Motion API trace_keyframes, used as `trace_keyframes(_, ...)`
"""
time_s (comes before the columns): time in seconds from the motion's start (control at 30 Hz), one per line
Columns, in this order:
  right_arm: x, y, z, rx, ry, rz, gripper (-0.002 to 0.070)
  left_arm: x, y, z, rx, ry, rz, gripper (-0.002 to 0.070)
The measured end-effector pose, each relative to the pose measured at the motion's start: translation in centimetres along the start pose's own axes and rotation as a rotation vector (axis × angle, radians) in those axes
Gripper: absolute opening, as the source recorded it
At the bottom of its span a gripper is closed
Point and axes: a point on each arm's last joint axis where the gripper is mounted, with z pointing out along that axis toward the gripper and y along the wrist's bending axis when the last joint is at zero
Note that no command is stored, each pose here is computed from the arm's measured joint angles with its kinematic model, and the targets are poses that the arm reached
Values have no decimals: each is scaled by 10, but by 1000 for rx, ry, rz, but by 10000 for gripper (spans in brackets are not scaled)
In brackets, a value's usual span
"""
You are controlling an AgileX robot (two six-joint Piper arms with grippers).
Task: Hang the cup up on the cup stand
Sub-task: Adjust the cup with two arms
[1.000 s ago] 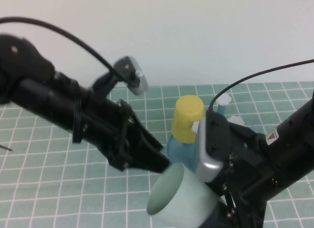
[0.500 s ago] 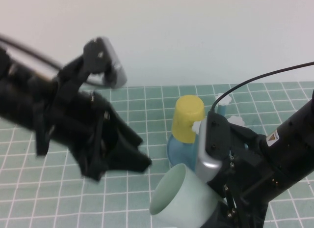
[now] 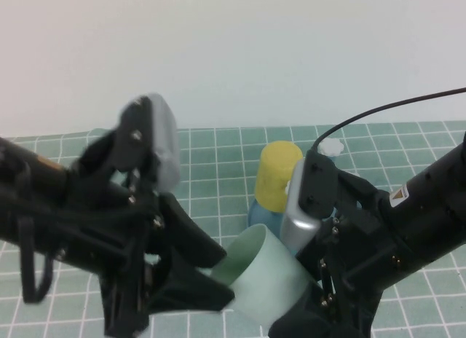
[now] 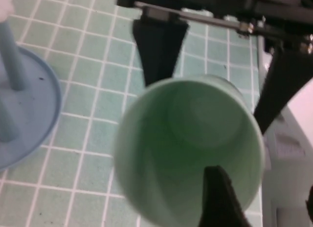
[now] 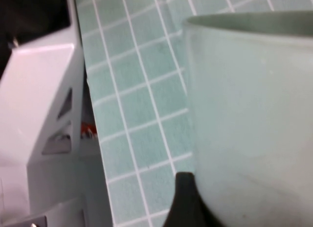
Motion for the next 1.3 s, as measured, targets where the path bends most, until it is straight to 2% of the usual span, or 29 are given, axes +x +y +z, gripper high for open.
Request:
trace_keyframes(0.23, -1, 1, 0, -15, -6, 8, 536, 2, -13, 16, 26, 120, 98, 360)
trace_keyframes(0.4, 0, 4, 0, -53, -1, -5, 536, 2, -5, 26, 38, 127, 71, 360)
trace_keyframes(0.63, -2, 7, 0, -86, -22, -12, 536, 3, 10, 45, 103, 111, -12, 360)
trace_keyframes(0.87, -3, 8, 0, -96, -37, -17, 535, 0, 12, 48, 125, 71, -12, 353)
trace_keyframes(0.97, -4, 8, 0, -90, -40, -16, 535, 0, 12, 48, 127, 71, -3, 296)
trace_keyframes(1.13, -4, 6, 0, -70, -48, -28, 535, 0, 10, 49, 148, 70, 59, 71)
trace_keyframes(1.3, -4, 6, 0, -68, -46, -52, 548, 0, 10, 49, 148, 69, 66, 18)
